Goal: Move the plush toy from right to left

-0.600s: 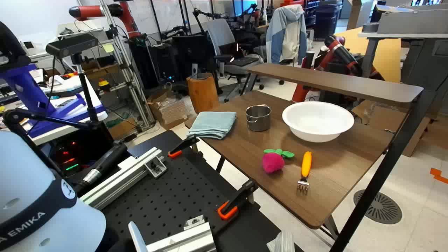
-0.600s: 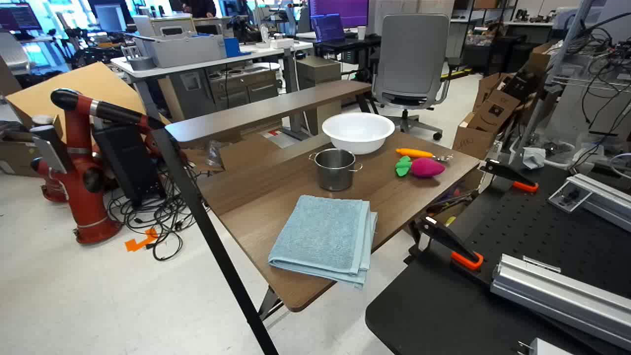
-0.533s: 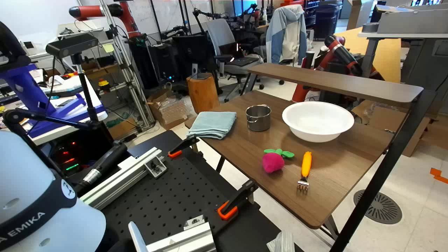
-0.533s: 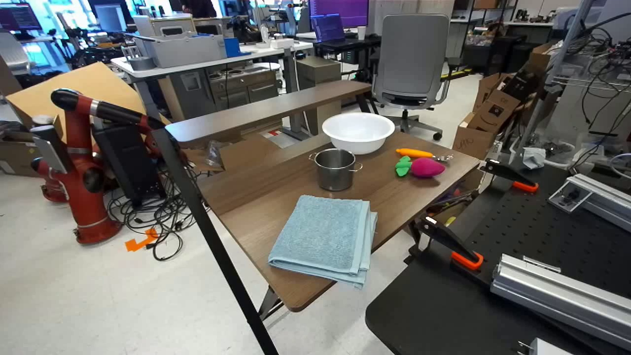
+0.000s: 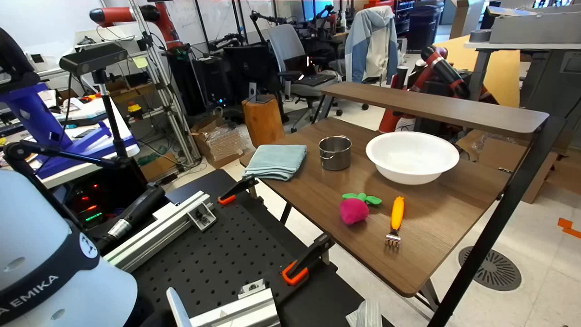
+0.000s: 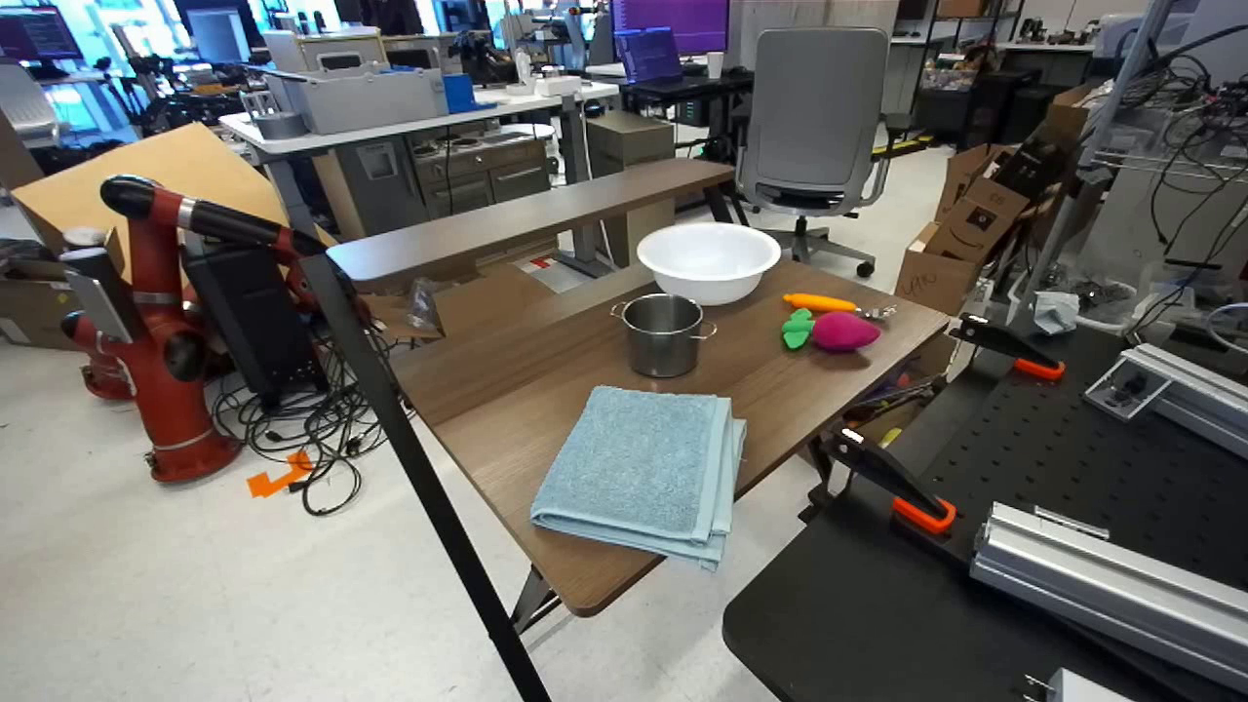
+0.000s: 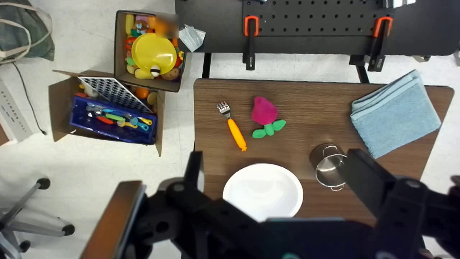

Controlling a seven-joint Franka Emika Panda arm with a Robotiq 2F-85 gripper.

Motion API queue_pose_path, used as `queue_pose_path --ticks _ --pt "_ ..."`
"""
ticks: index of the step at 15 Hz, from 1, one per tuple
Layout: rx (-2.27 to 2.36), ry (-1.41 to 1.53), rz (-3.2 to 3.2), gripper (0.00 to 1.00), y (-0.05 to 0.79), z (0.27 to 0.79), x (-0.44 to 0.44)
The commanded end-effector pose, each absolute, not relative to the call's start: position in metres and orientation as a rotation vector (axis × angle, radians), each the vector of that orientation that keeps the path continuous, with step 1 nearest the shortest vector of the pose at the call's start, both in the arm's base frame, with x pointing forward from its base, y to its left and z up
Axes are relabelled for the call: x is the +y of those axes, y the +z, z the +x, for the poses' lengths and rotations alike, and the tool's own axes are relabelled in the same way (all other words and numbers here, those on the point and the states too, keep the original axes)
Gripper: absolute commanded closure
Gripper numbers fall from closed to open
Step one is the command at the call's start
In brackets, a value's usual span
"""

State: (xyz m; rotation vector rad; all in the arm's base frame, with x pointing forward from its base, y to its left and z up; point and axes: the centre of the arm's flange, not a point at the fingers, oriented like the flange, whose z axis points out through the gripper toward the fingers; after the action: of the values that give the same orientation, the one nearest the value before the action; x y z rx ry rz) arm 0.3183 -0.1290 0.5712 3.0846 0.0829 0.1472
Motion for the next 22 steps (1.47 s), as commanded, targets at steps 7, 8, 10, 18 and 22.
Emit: queue_pose_path --ticks 7,8,10,18,22 --pt "0.085 0.17 3.083 0.0 0.569 0.32 -0.126" --pt "0.087 0.173 3.086 0.0 0.562 0.323 -0.122" --pt "0.109 0.162 3.09 0.0 0.546 0.33 -0.114" --pt "0.152 0.138 3.145 0.0 0.426 0.361 -0.092" --pt "0.138 0.148 3.168 0.0 0.368 0.384 -0.089"
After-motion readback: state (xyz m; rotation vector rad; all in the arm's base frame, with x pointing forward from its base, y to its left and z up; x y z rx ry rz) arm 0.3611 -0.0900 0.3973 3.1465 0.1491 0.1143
